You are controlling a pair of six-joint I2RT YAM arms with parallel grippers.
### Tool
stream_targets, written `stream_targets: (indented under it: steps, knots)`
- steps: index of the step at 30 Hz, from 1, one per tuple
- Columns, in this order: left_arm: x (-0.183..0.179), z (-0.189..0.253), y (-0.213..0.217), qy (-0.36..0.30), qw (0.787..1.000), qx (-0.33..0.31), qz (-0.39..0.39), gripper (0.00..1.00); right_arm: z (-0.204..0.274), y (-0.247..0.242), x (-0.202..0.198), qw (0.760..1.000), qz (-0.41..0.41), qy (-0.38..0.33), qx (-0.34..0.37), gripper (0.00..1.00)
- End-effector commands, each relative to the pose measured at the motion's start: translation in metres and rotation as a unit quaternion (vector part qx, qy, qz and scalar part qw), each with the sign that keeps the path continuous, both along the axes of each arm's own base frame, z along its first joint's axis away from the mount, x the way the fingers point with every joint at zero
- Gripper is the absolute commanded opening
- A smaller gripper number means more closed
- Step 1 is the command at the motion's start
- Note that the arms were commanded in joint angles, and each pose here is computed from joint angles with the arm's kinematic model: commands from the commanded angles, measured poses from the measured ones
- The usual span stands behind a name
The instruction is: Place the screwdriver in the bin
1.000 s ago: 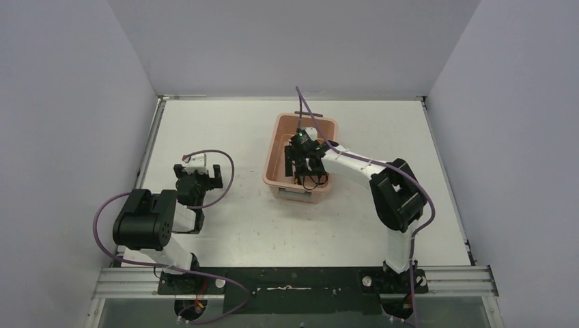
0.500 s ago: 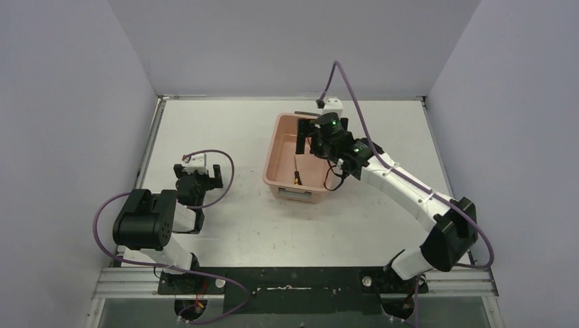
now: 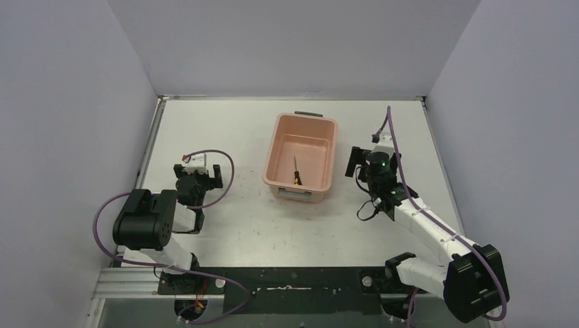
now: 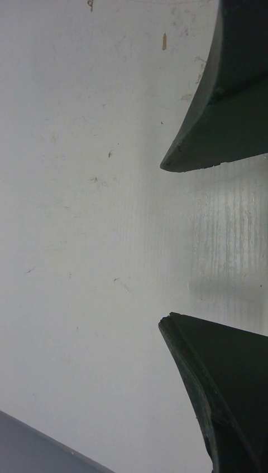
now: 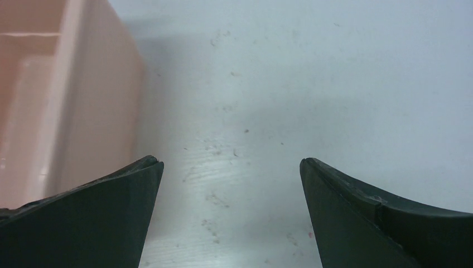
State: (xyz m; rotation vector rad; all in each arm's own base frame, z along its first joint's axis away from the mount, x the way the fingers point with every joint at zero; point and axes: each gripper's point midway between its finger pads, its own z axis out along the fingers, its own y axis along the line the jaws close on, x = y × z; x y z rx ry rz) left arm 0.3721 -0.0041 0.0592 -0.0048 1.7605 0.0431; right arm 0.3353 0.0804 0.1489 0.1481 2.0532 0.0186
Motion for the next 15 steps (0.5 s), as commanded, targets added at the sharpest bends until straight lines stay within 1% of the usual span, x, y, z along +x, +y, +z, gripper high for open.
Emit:
stream_targets:
  steps: [1, 5, 8, 15]
  knots:
    - [0.009, 0.016, 0.000, -0.028, 1.000, -0.005, 0.000, 0.97, 0.011, -0.019, 0.011, 0.996, -0.019, -0.088, 0.021, 1.00]
    - [0.008, 0.015, 0.000, -0.027, 1.000, -0.004, 0.000, 0.97, -0.014, -0.024, 0.004, 0.996, -0.010, -0.086, 0.017, 1.00]
    - [0.008, 0.015, 0.000, -0.026, 1.000, -0.005, 0.000, 0.97, -0.024, -0.024, 0.002, 0.996, -0.006, -0.085, 0.016, 1.00]
    - [0.008, 0.015, 0.000, -0.027, 1.000, -0.005, 0.000, 0.97, -0.026, -0.022, 0.002, 0.996, -0.002, -0.083, 0.023, 1.00]
